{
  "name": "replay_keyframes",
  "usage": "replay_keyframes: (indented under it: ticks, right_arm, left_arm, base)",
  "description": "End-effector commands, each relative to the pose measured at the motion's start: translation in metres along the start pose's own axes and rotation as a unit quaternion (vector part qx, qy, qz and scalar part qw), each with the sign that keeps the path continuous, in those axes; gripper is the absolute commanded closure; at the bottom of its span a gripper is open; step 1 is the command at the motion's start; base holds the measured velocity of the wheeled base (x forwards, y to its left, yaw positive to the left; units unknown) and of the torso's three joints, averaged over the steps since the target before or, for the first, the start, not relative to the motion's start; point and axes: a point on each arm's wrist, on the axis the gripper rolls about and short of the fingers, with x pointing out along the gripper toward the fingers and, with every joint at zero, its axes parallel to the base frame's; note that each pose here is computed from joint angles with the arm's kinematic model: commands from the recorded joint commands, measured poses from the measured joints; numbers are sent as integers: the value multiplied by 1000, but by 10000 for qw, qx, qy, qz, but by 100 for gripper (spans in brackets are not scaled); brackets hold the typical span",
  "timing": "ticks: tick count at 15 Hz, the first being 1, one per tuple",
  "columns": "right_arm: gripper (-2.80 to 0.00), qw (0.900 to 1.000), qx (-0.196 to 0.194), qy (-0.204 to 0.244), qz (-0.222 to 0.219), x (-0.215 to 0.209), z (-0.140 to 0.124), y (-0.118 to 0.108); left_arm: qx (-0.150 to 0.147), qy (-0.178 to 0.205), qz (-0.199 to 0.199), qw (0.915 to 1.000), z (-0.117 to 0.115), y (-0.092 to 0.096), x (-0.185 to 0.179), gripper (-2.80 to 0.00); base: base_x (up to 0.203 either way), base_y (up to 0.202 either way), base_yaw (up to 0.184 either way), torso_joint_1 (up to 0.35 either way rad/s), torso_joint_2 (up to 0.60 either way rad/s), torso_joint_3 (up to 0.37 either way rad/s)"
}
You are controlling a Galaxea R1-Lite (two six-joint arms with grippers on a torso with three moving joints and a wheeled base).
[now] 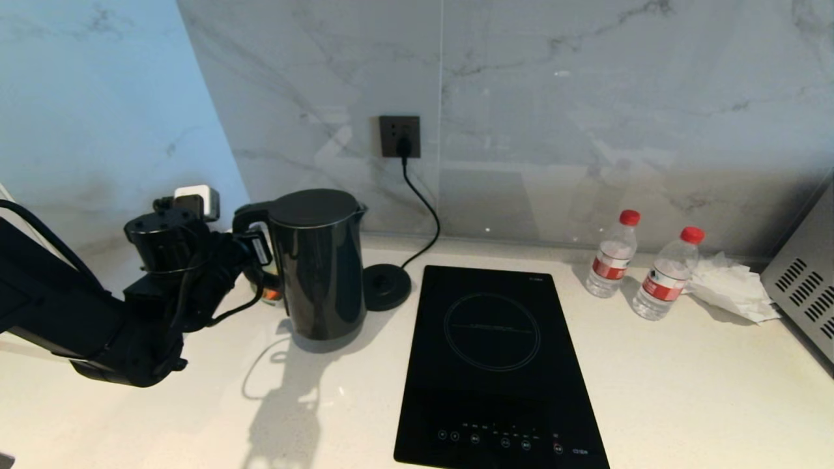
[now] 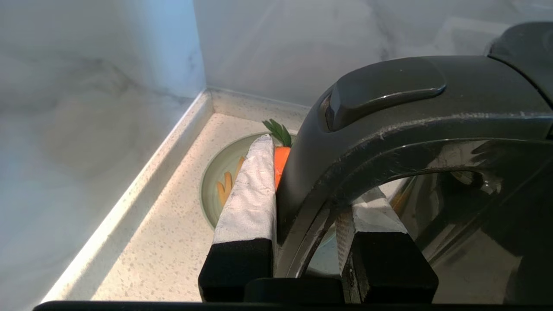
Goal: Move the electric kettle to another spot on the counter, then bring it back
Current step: Place it on the power base
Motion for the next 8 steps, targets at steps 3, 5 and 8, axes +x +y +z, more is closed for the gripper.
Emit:
replay_keyframes:
  ticks: [3, 5, 8]
  right_arm:
    - [0, 10000, -4, -3, 0, 0, 0, 0]
    - [0, 10000, -4, 0, 0, 0, 0, 0]
    - [0, 10000, -4, 2, 0, 0, 0, 0]
  left_arm:
    - [-45, 87, -169, 9998, -9, -23, -3, 0]
    - [-36, 117, -101, 9999, -14, -32, -4, 0]
    - [-27, 156, -77, 9998, -21, -46, -4, 0]
  base:
    - [0, 0, 0, 0, 0, 0]
    - [0, 0, 0, 0, 0, 0]
    - [0, 0, 0, 0, 0, 0]
